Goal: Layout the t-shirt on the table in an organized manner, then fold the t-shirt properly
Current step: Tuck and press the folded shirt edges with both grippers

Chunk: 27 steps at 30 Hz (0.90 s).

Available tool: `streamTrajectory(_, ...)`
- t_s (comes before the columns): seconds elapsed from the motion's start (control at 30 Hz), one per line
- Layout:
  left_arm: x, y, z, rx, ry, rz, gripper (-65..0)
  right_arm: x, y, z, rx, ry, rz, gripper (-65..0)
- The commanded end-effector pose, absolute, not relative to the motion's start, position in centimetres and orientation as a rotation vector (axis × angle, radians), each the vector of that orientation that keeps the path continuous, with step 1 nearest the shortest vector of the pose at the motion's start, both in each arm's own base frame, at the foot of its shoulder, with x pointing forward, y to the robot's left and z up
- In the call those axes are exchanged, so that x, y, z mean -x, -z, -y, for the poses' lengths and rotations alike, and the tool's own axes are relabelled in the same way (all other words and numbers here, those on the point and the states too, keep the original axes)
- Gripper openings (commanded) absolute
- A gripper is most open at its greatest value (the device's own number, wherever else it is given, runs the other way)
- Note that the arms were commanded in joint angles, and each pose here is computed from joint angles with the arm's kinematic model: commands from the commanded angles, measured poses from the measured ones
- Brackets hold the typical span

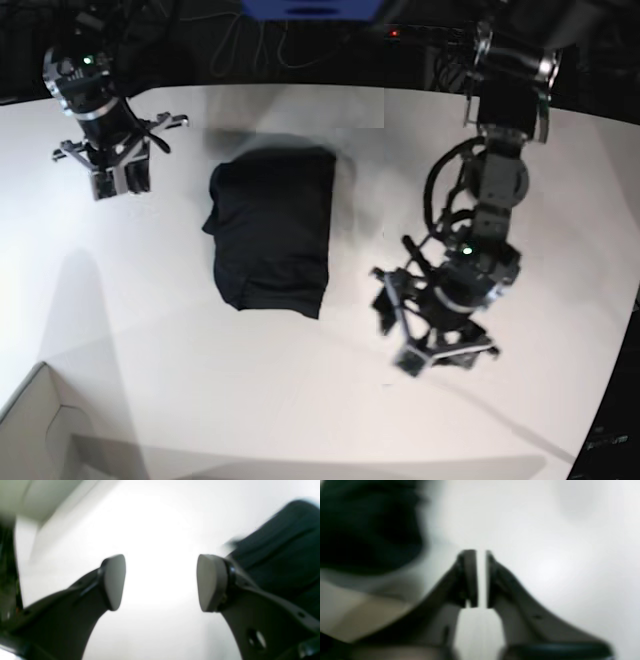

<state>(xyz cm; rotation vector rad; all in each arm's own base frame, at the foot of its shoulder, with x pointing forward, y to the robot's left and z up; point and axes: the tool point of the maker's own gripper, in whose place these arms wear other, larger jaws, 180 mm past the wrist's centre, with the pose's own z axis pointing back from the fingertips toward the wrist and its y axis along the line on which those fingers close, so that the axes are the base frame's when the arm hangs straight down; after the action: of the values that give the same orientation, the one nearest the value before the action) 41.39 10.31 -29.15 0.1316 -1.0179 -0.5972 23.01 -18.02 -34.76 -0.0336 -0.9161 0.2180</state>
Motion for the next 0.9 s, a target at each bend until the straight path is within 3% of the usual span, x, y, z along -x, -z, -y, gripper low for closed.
streamTrajectory(0.0, -41.7, 27.5, -11.4, -0.134, 0.545, 1.076, -22.4, -23.9, 33.7, 17.0, 0.010, -0.240, 0.967, -65.0)
streamTrajectory(0.13, -38.5, 28.6, -17.7, -0.203, 0.384, 1.039, -22.4, -25.0, 33.0, 12.0, -0.099, -0.326, 1.009, -65.0)
streamTrajectory(0.3, -35.2, 29.8, -21.8, -0.256, 0.280, 0.989, -22.4, -26.4, 31.7, 8.4, -0.172, -0.397, 1.058, -65.0)
streamTrajectory(0.5, -32.1, 31.9, -23.2, -0.270, 0.251, 0.921, -22.4, -27.1, 31.5, 5.8, -0.233, -0.445, 1.070, -65.0)
streamTrajectory(0.87, -29.1, 33.5, -23.3, -0.271, 0.262, 0.860, -22.4, -26.1, 37.7, 5.5, -0.301, -0.401, 0.912, -65.0)
